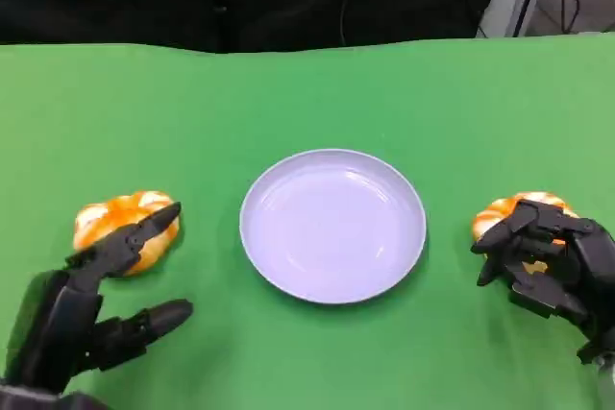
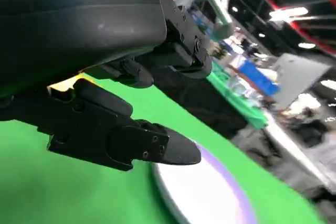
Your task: Grasp the bread from the table and place it into the plate.
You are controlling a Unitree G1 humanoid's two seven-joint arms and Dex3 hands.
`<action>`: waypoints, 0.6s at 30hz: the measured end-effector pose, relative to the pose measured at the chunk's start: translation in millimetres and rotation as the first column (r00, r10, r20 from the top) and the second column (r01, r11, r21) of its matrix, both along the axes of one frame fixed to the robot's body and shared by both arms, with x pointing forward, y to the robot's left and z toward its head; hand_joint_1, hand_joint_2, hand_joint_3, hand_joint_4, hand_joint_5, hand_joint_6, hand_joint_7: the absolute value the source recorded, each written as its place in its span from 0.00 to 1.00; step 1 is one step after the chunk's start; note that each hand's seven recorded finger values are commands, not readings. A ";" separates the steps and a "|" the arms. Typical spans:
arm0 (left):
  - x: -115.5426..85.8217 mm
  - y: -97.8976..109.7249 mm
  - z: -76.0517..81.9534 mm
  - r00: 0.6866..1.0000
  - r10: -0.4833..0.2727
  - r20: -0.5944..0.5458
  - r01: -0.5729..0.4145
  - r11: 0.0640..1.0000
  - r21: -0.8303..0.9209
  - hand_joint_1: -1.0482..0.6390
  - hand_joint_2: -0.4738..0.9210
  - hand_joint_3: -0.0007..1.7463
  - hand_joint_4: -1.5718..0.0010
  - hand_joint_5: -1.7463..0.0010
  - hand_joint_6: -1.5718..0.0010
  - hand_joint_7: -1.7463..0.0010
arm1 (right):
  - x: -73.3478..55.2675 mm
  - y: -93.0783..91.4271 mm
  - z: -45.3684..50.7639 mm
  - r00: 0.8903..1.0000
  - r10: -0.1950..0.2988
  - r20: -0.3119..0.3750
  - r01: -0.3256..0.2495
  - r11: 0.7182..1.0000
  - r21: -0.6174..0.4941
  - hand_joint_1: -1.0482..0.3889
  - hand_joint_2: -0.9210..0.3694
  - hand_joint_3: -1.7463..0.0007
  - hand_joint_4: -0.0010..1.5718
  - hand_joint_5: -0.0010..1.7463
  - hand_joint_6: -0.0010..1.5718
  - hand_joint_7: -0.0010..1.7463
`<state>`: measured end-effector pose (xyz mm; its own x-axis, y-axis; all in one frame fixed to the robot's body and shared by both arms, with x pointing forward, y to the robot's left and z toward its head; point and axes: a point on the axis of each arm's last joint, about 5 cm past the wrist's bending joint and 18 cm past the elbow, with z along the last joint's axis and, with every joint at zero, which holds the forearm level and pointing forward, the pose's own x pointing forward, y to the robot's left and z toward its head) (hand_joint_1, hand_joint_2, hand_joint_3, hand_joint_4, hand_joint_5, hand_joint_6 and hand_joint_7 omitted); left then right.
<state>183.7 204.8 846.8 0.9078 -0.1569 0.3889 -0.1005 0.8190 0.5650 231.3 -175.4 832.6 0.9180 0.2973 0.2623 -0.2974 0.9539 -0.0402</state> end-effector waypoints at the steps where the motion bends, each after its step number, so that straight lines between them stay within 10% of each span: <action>1: 1.1 -0.2 0.6 1.000 0.028 0.012 -0.029 0.999 0.038 0.22 1.00 0.12 0.67 1.00 0.72 1.00 | 0.0 0.1 0.0 1.000 0.000 0.000 0.000 1.000 0.000 0.78 0.08 0.58 0.54 0.82 0.56 0.59; 18: 11.4 -3.0 -7.1 0.967 0.214 0.136 -0.247 0.921 0.302 0.19 1.00 0.14 0.73 1.00 0.64 0.97 | 0.7 1.2 0.8 1.000 0.001 0.004 -0.001 1.000 0.002 0.77 0.08 0.59 0.52 0.83 0.55 0.60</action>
